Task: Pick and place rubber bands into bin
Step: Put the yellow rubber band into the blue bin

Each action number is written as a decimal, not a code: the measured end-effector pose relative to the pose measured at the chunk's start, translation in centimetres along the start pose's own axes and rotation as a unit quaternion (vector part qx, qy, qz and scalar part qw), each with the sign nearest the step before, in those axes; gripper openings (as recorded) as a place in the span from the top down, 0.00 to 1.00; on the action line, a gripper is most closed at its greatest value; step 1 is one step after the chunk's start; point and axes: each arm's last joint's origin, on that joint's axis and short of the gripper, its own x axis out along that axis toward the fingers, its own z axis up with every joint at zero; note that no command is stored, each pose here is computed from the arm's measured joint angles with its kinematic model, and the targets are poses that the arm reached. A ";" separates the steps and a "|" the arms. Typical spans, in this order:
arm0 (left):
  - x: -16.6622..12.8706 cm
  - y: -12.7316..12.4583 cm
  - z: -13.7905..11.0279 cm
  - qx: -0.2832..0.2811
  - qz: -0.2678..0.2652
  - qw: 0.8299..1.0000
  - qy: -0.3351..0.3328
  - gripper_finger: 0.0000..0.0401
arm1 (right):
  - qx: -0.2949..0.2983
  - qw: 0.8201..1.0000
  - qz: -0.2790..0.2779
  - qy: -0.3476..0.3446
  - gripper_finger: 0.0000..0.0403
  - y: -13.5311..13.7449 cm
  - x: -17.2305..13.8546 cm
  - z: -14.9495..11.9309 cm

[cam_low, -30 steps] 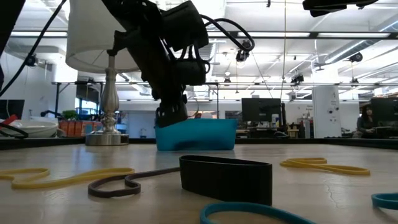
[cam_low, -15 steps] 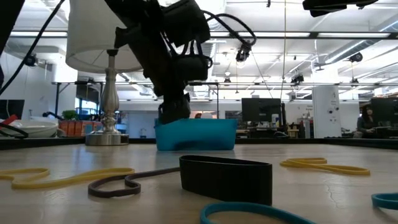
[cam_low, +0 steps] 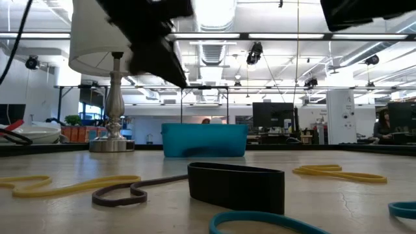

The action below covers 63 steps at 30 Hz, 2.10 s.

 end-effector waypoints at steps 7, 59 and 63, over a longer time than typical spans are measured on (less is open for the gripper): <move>-5.4 -3.5 -1.5 0.045 -0.058 0.996 -0.058 0.79 | 0.007 0.999 0.035 -0.004 0.83 1.0 2.2 -1.2; -10.9 -7.7 -5.1 0.064 -0.115 0.984 -0.116 0.79 | 0.032 0.942 0.031 0.332 0.83 0.8 16.0 -3.1; -10.9 -7.7 -5.1 0.064 -0.115 0.985 -0.116 0.79 | 0.035 0.942 0.029 0.332 0.83 0.7 16.2 -3.3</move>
